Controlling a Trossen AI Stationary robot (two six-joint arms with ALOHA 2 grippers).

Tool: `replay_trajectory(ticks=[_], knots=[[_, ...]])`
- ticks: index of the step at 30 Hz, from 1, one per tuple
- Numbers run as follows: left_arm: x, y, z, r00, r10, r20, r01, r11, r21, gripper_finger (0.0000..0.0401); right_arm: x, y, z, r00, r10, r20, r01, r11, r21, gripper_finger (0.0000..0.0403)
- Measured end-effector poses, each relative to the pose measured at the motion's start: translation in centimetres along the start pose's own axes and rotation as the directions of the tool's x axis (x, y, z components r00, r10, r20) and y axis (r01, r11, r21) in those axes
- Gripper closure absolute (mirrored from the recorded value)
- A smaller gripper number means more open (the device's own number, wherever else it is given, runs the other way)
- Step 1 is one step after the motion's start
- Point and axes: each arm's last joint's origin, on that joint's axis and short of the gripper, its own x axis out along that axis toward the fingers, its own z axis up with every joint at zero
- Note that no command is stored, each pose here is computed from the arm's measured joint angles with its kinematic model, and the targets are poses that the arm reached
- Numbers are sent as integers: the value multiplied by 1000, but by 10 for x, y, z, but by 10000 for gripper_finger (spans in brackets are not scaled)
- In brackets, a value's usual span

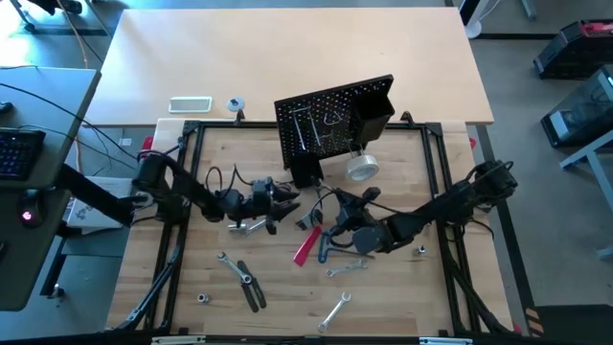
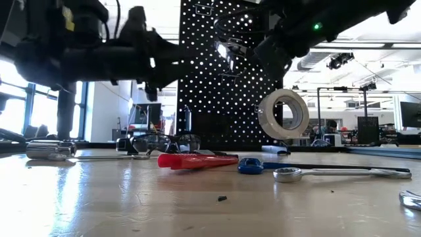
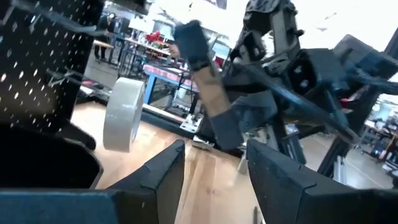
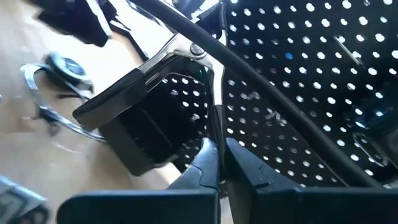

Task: Hang tools onto peg board
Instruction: Hang the black spring clamp on the pegboard

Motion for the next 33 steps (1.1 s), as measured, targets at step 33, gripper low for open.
replay_trajectory(ticks=[33], knots=[[52,0,15,997,71,14,-69,993,-91,180,16,-12,14,999,-48,25,48,999,5,402]])
